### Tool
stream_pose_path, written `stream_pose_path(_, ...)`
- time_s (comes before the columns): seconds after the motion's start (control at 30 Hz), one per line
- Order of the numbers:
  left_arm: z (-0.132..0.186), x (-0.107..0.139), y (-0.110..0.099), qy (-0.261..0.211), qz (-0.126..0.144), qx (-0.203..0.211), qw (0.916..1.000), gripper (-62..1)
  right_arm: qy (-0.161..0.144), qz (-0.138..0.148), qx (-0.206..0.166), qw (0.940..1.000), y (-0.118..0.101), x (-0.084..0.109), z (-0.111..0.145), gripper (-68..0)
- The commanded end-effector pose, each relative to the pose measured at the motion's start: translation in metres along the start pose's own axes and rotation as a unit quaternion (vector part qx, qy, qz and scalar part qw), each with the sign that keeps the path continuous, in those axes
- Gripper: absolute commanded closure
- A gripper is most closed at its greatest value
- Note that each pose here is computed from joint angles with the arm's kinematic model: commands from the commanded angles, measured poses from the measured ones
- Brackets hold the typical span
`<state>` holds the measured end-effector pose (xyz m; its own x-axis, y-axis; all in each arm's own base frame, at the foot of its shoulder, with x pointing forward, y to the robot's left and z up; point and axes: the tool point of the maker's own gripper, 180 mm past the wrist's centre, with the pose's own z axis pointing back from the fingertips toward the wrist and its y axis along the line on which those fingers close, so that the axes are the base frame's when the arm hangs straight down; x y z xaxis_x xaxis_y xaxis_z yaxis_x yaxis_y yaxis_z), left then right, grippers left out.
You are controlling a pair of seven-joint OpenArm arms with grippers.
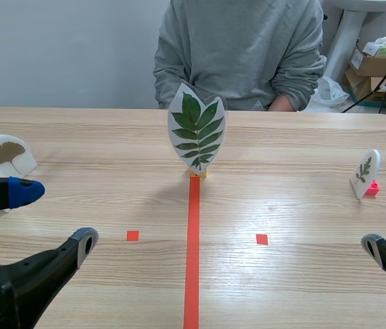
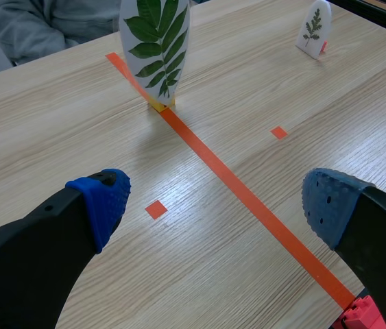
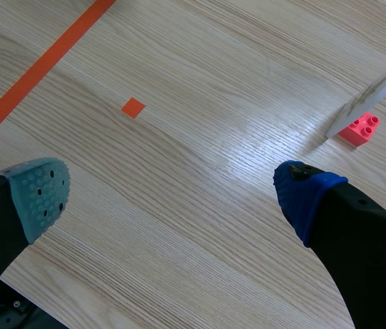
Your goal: Do the leaf sorting experiment
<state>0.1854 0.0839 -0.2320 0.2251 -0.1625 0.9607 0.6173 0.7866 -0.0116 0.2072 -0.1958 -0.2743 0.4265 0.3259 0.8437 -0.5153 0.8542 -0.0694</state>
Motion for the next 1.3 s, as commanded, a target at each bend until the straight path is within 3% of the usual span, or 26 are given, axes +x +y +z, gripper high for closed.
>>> stream_pose_path(0.0, -0.001, 0.006, 0.000, -0.015, 0.004, 0.000, 0.9999, -53.6, -0.014, 0.005, 0.002, 0.9999, 0.001, 0.009, 0.001, -61.3)
stream_pose_path(0.63, -0.001, 0.006, 0.000, -0.015, 0.004, 0.000, 0.9999, -53.6, -0.012, 0.005, 0.002, 0.9999, 0.001, 0.008, 0.001, -61.3)
stream_pose_path(0.83, -0.001, 0.006, 0.000, -0.015, 0.004, 0.000, 0.9999, -53.6, 0.005, 0.007, 0.001, 1.0000, -0.001, 0.003, 0.000, -61.3)
stream_pose_path(1.03, -0.001, 0.006, 0.000, -0.015, 0.004, 0.000, 0.9999, -53.6, 0.029, 0.026, -0.017, 0.9991, -0.016, 0.003, -0.006, -61.3)
stream_pose_path(1.27, -0.001, 0.007, 0.000, -0.016, 0.003, 0.000, 0.9999, -53.6, 0.007, 0.040, -0.022, 0.9989, -0.044, 0.025, -0.034, -61.3)
